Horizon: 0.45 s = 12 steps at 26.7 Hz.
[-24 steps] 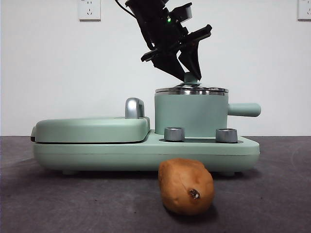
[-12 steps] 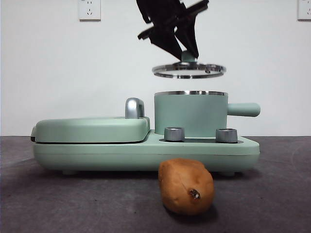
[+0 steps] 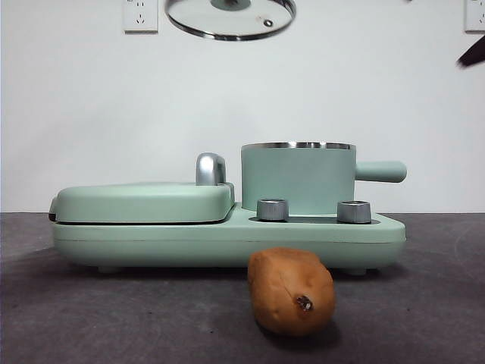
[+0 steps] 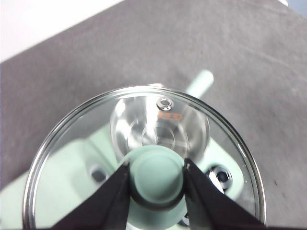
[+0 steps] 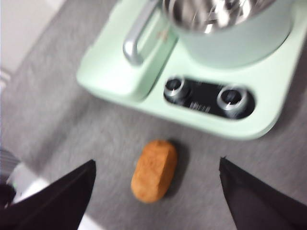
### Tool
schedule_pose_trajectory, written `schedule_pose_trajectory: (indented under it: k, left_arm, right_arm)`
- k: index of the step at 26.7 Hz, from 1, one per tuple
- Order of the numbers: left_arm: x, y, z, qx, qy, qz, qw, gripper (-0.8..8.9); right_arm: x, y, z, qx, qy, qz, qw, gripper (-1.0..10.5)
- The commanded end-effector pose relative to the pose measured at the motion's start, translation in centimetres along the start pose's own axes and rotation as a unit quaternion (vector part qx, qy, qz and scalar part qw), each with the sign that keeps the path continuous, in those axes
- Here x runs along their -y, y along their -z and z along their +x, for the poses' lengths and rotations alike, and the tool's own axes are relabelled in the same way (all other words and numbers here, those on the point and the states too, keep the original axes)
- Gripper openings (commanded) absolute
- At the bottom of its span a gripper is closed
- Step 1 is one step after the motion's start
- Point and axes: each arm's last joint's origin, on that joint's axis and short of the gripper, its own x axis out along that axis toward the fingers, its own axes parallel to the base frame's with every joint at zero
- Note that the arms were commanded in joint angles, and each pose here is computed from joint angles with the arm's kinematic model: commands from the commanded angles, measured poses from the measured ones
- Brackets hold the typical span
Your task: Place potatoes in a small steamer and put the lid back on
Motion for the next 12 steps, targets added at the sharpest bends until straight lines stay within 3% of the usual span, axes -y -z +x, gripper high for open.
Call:
schedule_pose_trajectory:
  k: [1, 12]
  left_arm:
    - [0.5, -0.4, -2.8, 0.027, 0.003, 0.005, 1.0, 0.15]
    - [1.1, 1.6, -8.9, 0.046, -0.003, 0.005, 0.999, 0.15]
  right_arm:
    - [-1.2, -0.1, 1.6, -0.03, 0.004, 0.021, 0.999, 4.1]
    - [-3.9, 2.4, 9.9, -0.165, 0.052, 0.022, 0.985, 4.1]
